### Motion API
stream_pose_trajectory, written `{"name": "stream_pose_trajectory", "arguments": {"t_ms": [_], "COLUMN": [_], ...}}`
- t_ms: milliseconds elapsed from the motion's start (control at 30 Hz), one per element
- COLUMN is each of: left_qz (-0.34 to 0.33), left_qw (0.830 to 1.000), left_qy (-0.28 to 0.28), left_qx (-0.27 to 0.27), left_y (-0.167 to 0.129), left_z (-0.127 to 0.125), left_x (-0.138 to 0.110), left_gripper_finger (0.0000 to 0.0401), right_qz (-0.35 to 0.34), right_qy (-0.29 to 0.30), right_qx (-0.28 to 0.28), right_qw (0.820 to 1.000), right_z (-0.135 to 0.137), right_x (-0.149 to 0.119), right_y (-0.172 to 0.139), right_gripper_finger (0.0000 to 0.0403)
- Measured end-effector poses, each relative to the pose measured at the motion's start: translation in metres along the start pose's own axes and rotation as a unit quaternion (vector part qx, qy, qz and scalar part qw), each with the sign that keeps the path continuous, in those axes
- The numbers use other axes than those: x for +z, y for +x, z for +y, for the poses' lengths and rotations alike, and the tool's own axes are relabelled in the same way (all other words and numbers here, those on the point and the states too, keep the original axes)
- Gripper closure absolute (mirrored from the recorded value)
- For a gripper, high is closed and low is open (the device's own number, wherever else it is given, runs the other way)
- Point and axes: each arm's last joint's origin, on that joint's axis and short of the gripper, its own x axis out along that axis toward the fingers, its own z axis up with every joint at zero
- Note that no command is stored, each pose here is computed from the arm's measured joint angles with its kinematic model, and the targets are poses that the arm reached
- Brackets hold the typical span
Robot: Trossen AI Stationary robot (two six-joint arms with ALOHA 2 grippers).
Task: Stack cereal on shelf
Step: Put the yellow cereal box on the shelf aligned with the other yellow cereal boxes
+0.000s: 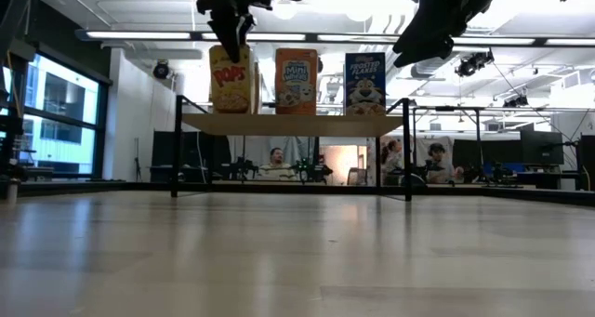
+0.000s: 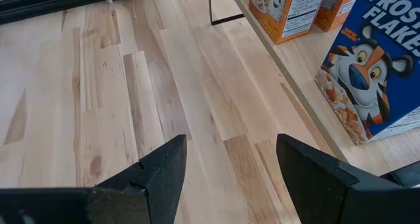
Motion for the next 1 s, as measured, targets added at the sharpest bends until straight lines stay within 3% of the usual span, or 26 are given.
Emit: {"name": "stream_pose_trajectory", "arguments": {"t_ms": [467, 1000], "left_qz": [-0.001, -0.001], "left_qw": [1.000, 1.000], "left_qy": [-0.017, -0.025], "left_qx": [0.000, 0.015], "left_y": [0.0000, 0.0001], "left_z": [0.0000, 0.0020], "left_x": [0.0002, 0.0005], "left_gripper_finger": [0.0229, 0.0156], "right_qz": [0.000, 0.000], "right_qy": [0.000, 0.001], "right_qx": [0.000, 0.000], "right_qw": [1.000, 1.000], "right_z": [0.0000, 0.0001], "right_x": [0.0000, 0.0000], "right_y": [0.0001, 0.0000], "right_gripper_finger": [0.0173, 0.0173]}}
